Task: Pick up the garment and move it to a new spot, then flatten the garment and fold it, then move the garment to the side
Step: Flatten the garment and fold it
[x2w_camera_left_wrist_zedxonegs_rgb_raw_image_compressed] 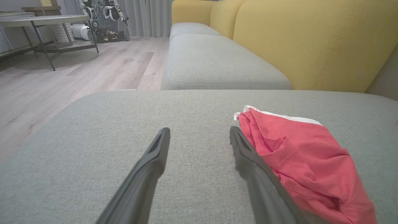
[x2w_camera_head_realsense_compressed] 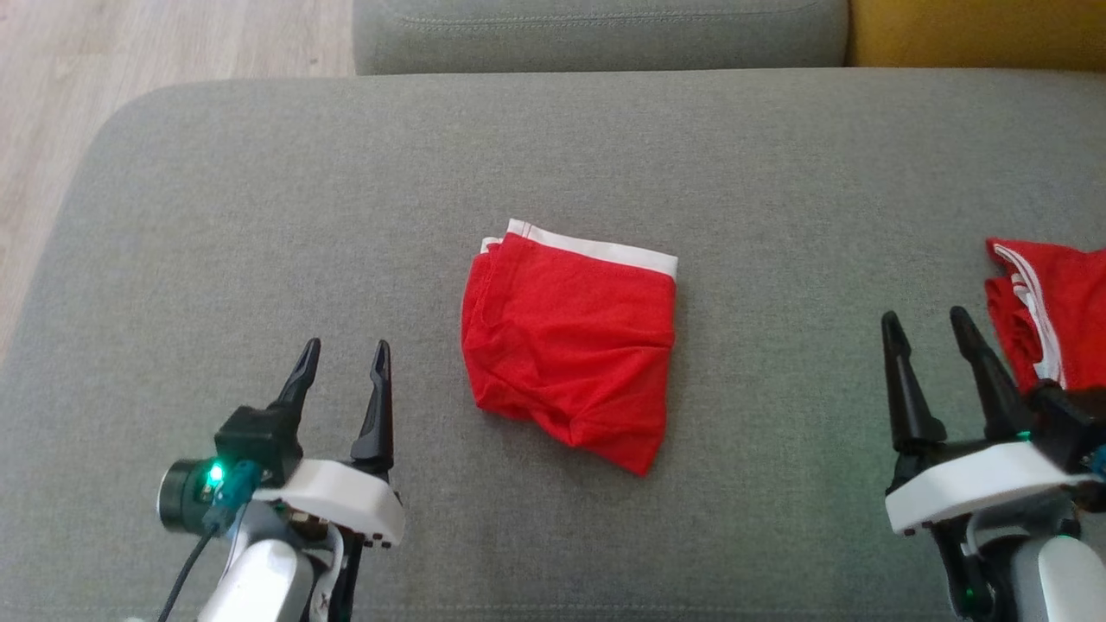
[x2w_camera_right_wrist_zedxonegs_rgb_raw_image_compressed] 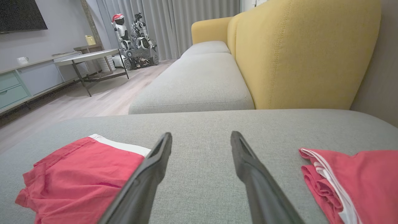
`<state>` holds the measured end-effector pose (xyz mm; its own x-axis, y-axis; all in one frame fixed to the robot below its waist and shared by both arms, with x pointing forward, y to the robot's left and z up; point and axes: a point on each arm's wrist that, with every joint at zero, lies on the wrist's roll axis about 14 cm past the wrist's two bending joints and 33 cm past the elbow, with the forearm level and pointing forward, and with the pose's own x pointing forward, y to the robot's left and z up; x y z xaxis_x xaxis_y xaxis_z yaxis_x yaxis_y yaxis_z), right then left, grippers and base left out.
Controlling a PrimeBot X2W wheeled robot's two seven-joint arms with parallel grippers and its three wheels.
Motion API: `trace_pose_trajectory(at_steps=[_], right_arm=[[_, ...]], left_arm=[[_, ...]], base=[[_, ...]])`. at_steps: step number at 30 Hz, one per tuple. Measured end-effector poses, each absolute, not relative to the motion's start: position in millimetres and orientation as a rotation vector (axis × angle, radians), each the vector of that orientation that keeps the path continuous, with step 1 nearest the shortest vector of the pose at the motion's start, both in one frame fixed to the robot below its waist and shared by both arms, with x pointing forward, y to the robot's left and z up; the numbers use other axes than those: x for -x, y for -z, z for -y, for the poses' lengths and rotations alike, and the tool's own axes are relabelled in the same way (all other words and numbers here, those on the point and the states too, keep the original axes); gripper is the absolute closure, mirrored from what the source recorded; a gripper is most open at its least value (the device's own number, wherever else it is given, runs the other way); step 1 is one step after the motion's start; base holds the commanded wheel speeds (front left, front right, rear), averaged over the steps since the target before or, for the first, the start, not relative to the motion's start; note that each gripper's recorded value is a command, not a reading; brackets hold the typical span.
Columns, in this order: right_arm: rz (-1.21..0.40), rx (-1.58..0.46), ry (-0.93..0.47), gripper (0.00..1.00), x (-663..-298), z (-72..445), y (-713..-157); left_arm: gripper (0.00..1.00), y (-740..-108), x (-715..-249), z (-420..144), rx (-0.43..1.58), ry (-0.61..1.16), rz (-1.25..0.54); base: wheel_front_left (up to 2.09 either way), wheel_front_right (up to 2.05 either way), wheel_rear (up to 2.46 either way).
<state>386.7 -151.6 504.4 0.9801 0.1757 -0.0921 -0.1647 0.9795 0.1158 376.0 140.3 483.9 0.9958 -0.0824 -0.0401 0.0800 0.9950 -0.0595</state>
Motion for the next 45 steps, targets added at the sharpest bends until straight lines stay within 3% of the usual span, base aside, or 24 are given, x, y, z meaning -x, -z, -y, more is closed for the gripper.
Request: trace_pose_trajectory(at_steps=[1, 7, 13, 25, 35, 45], right_arm=[[-0.108, -0.110, -0.172, 1.00, -387.1, 151.5, -502.7], [-0.166, -0.132, -0.232, 1.00, -395.6, 129.7, -486.3], [-0.215, -0.165, -0.423, 1.00, -416.2, 60.8, -473.7], [-0.382, -0.149, -0.767, 1.00, -414.7, -60.3, -422.4], [-0.451, -0.105, -0.934, 1.00, -385.0, -101.6, -396.7], [-0.526, -0.038, -1.050, 1.00, -342.1, -110.6, -376.3]], left_arm=[[0.00, -483.5, -376.1, -140.7, 0.058, 0.080, -0.044], [0.00, -486.7, -381.8, -145.7, 0.054, 0.068, -0.033], [0.00, -490.9, -383.9, -156.1, 0.056, 0.034, -0.014], [0.00, -487.9, -382.7, -177.9, 0.074, -0.052, -0.020], [0.00, -478.6, -376.5, -189.7, 0.080, -0.104, -0.046], [0.00, -480.2, -381.7, -183.3, 0.087, -0.079, -0.038]], base=[[0.00, 0.00, 0.00], [0.00, 0.00, 0.00], [0.00, 0.00, 0.00], [0.00, 0.00, 0.00], [0.00, 0.00, 0.00], [0.00, 0.00, 0.00]])
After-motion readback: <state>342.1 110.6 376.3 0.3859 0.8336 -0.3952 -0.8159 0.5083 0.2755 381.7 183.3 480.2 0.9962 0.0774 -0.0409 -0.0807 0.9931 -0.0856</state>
